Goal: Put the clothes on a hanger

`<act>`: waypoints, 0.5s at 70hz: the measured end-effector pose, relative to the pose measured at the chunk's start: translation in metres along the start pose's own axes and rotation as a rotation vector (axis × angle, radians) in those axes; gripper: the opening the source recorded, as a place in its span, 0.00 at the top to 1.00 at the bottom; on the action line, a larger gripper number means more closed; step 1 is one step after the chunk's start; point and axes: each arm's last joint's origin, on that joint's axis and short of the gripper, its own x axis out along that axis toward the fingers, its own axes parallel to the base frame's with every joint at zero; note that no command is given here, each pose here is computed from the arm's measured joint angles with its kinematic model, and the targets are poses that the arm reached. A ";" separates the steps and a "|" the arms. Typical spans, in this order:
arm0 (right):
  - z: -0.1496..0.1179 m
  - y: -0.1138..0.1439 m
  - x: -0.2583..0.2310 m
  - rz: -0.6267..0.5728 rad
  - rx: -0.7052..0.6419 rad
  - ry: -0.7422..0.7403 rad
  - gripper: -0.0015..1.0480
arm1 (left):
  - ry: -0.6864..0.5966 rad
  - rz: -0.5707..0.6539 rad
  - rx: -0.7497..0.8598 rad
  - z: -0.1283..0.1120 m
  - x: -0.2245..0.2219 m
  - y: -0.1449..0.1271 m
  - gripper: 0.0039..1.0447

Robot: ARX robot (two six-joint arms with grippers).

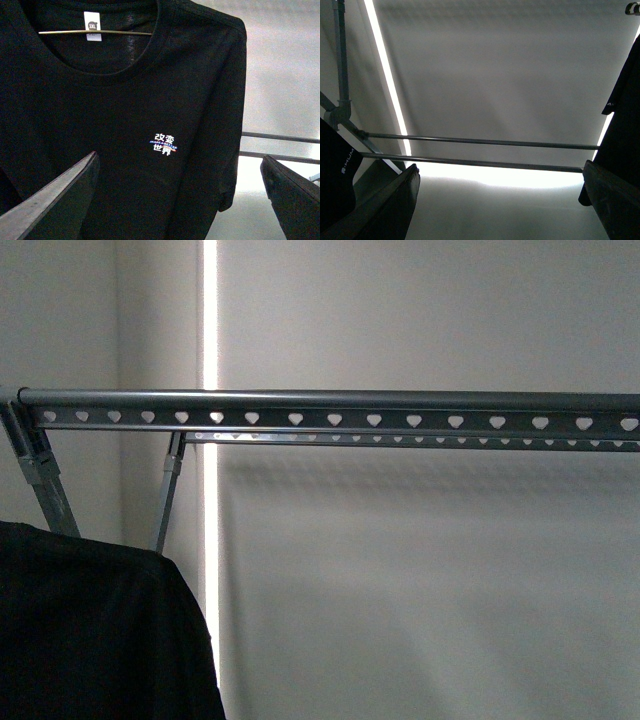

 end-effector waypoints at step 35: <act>0.000 0.000 0.000 0.000 0.000 0.000 0.07 | 0.000 0.000 0.000 0.000 0.000 0.000 0.06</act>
